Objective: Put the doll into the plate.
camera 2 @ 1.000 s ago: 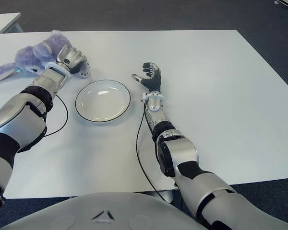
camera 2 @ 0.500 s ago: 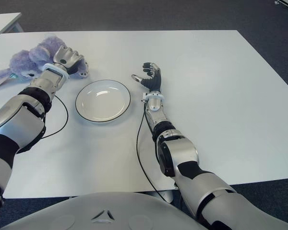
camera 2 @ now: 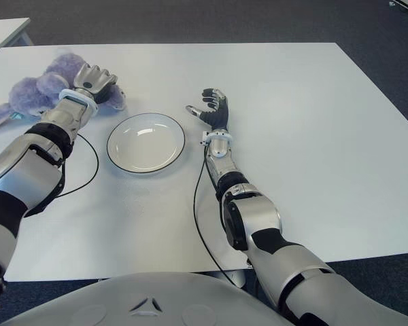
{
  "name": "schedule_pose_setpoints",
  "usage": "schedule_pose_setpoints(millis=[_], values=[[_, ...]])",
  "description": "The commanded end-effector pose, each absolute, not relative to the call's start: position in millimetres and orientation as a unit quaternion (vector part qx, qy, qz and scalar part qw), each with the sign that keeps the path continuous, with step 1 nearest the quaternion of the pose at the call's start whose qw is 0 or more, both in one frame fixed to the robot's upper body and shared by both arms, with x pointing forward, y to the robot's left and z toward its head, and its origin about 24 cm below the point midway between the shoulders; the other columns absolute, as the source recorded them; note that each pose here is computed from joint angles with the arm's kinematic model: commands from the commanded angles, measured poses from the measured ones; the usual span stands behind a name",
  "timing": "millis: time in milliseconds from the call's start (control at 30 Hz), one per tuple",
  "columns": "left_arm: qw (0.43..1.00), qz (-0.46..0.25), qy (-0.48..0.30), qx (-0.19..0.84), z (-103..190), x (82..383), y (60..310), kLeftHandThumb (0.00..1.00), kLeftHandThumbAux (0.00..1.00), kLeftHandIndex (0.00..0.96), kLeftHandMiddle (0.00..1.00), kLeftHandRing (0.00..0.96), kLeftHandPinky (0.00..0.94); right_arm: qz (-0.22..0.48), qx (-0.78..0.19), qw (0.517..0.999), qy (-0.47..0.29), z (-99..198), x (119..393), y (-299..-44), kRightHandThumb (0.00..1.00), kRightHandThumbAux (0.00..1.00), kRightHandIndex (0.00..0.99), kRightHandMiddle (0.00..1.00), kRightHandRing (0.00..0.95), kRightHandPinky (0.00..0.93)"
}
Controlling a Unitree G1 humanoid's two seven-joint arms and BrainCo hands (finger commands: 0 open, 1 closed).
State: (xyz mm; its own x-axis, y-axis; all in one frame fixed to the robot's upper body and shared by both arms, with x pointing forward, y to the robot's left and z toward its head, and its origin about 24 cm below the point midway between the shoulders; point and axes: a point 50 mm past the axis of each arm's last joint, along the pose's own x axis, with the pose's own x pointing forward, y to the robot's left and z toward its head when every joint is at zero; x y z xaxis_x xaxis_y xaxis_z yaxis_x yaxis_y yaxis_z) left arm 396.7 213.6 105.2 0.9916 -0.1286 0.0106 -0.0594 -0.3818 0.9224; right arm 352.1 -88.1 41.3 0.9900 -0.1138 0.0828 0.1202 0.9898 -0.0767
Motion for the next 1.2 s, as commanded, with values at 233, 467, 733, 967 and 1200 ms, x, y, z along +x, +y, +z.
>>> schedule_pose_setpoints(millis=[233,467,733,967,1200], values=[[0.609,-0.006,-0.057,0.791,119,401,215,0.845,0.671,0.395,0.545,0.796,0.798,-0.047,-0.002,0.985,0.169,-56,276,-62,0.076,0.955,0.332,0.349,0.335,0.289],[0.620,0.005,-0.065,0.782,126,402,217,0.844,0.671,0.395,0.545,0.789,0.798,-0.049,-0.003,0.984,0.170,-56,276,-63,0.070,0.950,0.332,0.356,0.353,0.307],[0.631,0.016,-0.084,0.771,132,404,214,0.843,0.670,0.402,0.555,0.795,0.803,-0.049,0.006,0.984,0.170,-56,276,-64,0.095,0.948,0.342,0.356,0.348,0.279],[0.635,0.016,-0.099,0.766,136,405,210,0.843,0.670,0.403,0.555,0.797,0.813,-0.049,0.007,0.984,0.169,-56,276,-65,0.074,0.934,0.345,0.359,0.340,0.262],[0.637,0.011,-0.123,0.761,142,407,202,0.841,0.670,0.404,0.556,0.783,0.779,-0.052,0.013,0.984,0.171,-56,277,-67,0.075,0.950,0.341,0.358,0.340,0.276]])
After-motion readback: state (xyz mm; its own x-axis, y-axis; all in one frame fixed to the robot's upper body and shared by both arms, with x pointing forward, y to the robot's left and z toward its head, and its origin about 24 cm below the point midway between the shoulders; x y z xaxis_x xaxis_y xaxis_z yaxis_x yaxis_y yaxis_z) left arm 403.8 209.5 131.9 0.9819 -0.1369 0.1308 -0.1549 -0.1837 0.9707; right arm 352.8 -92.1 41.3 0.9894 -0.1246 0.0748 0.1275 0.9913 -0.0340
